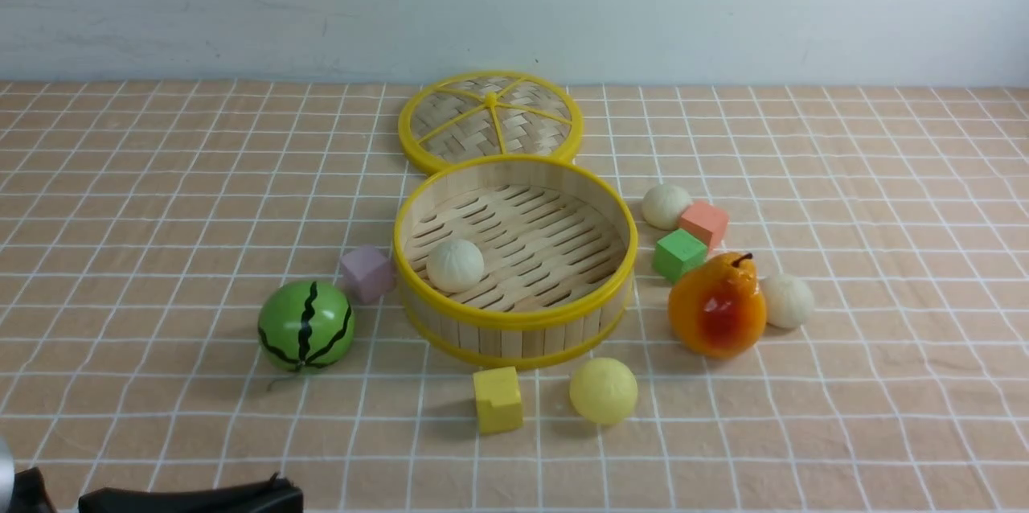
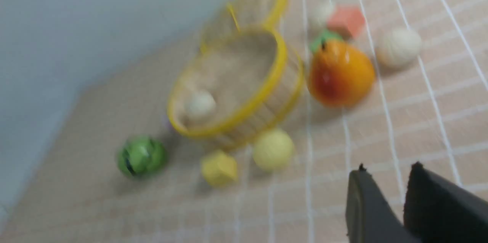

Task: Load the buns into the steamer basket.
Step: Use the right arm to grab a steamed stuffed bun, then use the right arm to put the steamed stuffed bun into the steamer, then use the right arm to grab a steamed stuffed bun

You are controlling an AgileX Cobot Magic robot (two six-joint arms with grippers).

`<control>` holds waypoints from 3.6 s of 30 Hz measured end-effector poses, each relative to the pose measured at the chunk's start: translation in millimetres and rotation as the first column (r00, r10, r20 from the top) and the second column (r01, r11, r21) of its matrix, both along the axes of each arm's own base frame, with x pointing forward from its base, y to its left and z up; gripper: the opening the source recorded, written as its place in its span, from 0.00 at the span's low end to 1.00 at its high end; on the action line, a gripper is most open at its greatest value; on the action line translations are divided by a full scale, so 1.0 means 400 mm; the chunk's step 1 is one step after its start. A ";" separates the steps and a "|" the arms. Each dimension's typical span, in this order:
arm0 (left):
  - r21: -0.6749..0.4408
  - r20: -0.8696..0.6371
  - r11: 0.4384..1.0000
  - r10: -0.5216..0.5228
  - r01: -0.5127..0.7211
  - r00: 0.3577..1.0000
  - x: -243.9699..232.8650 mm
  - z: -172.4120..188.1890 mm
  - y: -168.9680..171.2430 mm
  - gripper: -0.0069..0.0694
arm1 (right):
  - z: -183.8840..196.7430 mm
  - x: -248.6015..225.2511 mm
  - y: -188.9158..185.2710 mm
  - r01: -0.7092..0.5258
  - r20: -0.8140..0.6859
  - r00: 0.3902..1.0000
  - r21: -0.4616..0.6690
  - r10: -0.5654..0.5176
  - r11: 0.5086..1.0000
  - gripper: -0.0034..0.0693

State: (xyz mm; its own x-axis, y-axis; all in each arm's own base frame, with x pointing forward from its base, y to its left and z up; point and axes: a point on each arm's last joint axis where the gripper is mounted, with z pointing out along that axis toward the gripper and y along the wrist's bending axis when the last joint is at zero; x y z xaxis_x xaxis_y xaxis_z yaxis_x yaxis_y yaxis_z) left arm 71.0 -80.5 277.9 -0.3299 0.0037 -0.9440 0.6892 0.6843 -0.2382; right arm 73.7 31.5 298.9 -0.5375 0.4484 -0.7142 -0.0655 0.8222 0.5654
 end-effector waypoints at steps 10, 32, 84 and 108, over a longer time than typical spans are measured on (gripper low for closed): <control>-0.012 0.013 1.000 -0.001 0.001 1.000 0.001 0.004 -0.001 0.07 | 0.035 0.368 0.095 -0.438 -0.567 0.791 -0.264 0.229 0.860 0.05; -0.011 0.013 1.000 -0.001 0.001 1.000 0.000 0.003 0.000 0.07 | -0.217 0.674 0.534 -0.707 -0.716 0.629 -0.362 0.304 0.608 0.38; -0.009 0.012 1.000 -0.001 0.001 1.000 0.000 0.003 0.000 0.12 | -0.103 0.748 0.558 -0.557 -0.373 0.829 -0.480 0.417 0.677 0.05; -0.011 0.014 1.000 -0.001 0.001 1.000 0.000 0.003 0.000 0.14 | 0.008 0.732 0.309 -0.440 -0.485 0.866 -0.632 0.117 0.638 0.55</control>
State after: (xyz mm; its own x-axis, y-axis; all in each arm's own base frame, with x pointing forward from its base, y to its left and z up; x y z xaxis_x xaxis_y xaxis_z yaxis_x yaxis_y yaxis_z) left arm 71.1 -80.6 279.3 -0.3162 -0.0067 -0.9487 0.6932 0.6811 -0.2359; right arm 366.5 155.2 302.1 -0.8314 -0.3205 -0.4539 -0.2851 0.9472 -0.1465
